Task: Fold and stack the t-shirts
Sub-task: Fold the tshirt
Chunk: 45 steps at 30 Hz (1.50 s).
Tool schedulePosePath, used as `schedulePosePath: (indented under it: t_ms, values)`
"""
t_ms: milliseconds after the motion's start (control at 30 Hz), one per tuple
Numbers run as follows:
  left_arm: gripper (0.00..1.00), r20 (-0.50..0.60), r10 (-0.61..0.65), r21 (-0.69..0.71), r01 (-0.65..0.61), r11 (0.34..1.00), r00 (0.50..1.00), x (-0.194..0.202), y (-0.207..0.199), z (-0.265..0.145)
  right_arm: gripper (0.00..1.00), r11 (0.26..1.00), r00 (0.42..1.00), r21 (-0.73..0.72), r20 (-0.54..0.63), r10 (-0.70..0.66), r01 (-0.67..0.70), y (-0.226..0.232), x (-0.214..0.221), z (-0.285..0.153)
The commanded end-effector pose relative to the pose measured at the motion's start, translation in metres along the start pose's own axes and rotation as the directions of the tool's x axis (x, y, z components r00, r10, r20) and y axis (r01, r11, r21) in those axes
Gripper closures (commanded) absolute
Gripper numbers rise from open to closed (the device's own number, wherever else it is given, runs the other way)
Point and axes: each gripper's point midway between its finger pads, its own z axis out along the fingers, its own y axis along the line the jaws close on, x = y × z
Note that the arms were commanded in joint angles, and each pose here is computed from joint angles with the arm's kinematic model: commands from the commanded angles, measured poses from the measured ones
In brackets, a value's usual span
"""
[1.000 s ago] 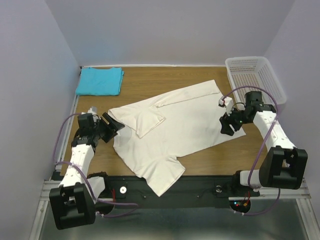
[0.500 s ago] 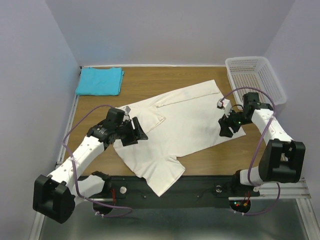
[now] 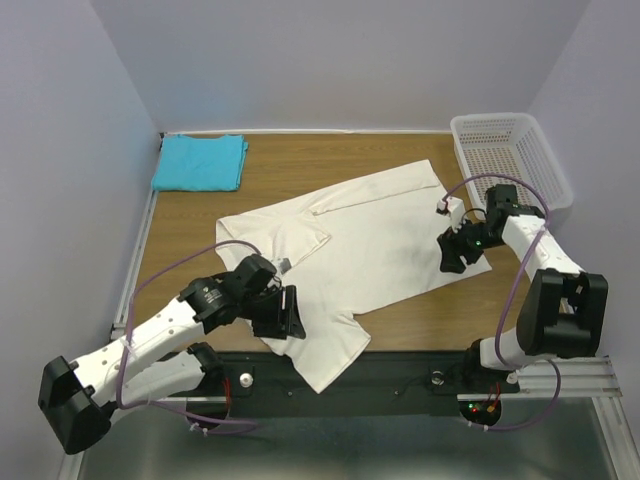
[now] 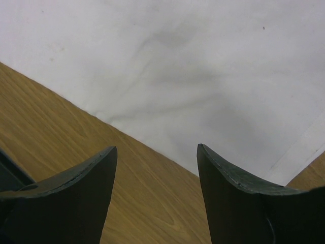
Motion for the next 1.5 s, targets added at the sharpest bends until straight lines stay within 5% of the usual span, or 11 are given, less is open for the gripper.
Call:
schedulePosePath:
  t_ms: [0,200,533,1000,1233,1467]
  values:
    - [0.37,-0.132,-0.107,0.015,0.11,0.994,0.986,0.04,-0.002,-0.003,0.3,0.999,0.999,0.034,0.038,0.011,-0.012,-0.013,-0.014,-0.003]
    - [0.37,-0.243,-0.054,0.04,0.066,0.997,0.969,0.075,-0.012,0.001,0.3,0.999,0.998,0.007,0.045,0.043,-0.044,-0.008,-0.012,0.003]
    - [0.36,-0.355,0.303,-0.084,-0.353,0.932,0.884,0.109,-0.032,0.048,0.3,0.999,0.998,0.009,0.04,0.037,-0.038,-0.002,-0.004,0.004]
    - [0.37,-0.396,0.403,-0.234,-0.515,0.825,0.825,0.109,-0.023,0.088,0.3,0.999,0.998,0.028,0.046,0.045,-0.046,-0.003,-0.005,-0.001]
    - [0.44,-0.421,0.408,-0.27,-0.542,0.796,0.81,0.109,-0.008,0.083,0.3,0.998,0.997,0.026,0.049,0.054,-0.055,-0.004,-0.005,-0.001]
    - [0.72,-0.434,0.416,-0.256,-0.552,0.794,0.799,0.112,-0.007,0.08,0.3,0.998,0.997,0.029,0.051,0.06,-0.062,-0.005,-0.008,-0.002]
